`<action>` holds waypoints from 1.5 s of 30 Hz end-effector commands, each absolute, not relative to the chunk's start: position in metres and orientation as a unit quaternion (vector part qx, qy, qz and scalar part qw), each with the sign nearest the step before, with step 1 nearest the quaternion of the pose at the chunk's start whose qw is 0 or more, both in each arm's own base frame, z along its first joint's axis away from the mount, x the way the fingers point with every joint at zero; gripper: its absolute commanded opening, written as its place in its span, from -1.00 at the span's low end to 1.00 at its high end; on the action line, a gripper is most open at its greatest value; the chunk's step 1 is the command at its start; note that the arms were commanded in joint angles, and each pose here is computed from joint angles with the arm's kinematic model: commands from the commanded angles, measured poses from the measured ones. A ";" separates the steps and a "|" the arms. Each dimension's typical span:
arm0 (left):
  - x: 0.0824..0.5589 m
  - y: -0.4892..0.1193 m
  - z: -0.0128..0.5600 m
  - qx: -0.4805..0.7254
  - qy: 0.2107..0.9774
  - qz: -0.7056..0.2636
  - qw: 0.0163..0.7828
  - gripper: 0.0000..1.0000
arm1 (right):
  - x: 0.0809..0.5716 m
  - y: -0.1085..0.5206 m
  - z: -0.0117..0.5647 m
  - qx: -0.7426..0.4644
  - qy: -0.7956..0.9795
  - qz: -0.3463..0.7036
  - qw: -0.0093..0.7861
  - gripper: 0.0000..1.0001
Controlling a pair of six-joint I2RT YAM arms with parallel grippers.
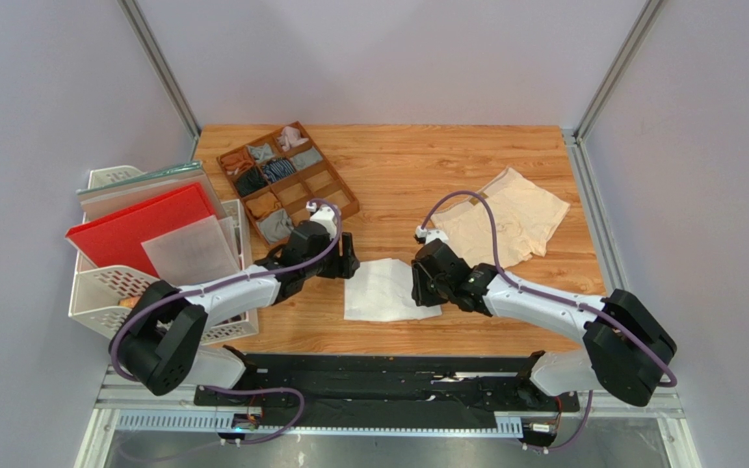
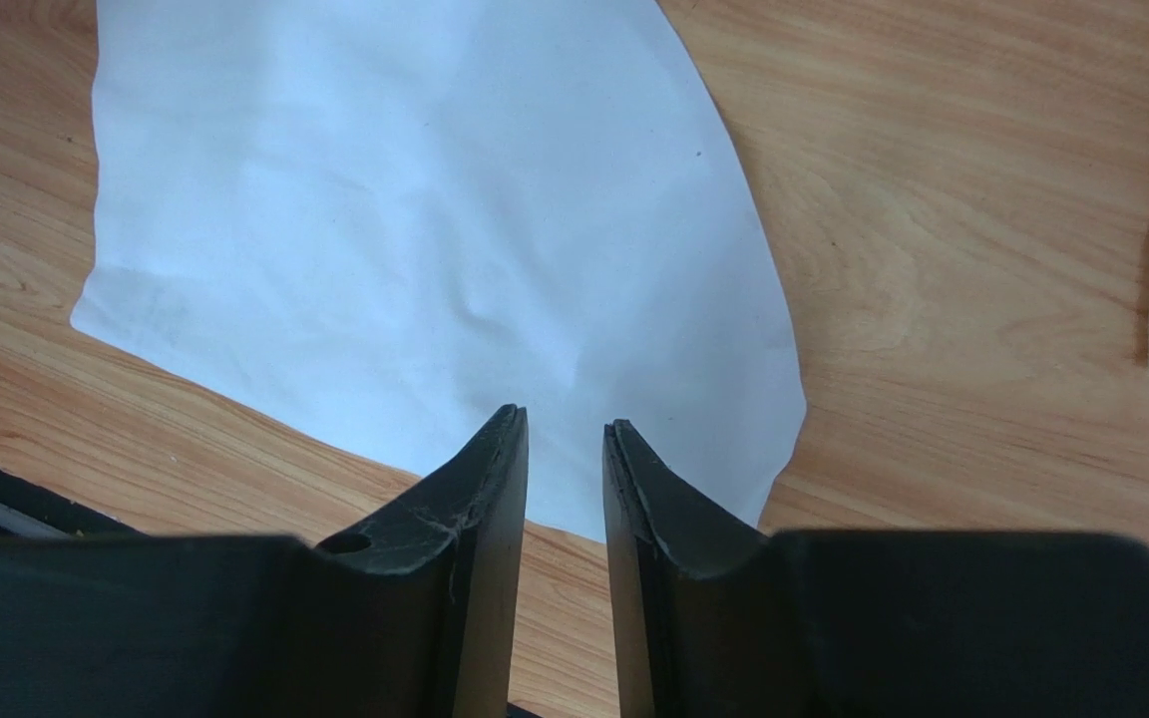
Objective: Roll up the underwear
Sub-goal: Adjust the underwear at the center of the board.
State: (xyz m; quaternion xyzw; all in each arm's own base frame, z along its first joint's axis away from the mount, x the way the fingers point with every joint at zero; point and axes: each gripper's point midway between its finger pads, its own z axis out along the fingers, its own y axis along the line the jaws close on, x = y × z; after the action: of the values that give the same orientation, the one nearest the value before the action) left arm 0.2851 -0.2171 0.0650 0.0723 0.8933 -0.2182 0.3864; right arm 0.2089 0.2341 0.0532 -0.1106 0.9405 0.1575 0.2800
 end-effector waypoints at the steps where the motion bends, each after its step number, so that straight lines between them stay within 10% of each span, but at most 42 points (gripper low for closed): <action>1: 0.295 -0.227 0.073 0.086 0.885 -0.239 0.391 0.45 | 0.208 0.249 0.057 -0.091 0.935 0.193 0.285 -0.43; 30: 0.321 -0.228 0.039 0.150 0.890 -0.230 0.365 0.29 | 0.202 0.244 0.025 -0.087 0.947 0.170 0.257 -0.46; 45: 0.306 -0.225 0.025 0.147 0.904 -0.234 0.325 -0.20 | 0.202 0.246 0.027 -0.091 0.947 0.171 0.257 -0.46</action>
State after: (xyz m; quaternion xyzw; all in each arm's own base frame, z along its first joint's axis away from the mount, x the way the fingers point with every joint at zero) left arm 0.3077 -0.2262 0.0238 0.1441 0.9025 -0.2324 0.3329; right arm 0.1973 0.2374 0.0201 -0.0917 0.9521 0.1587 0.2448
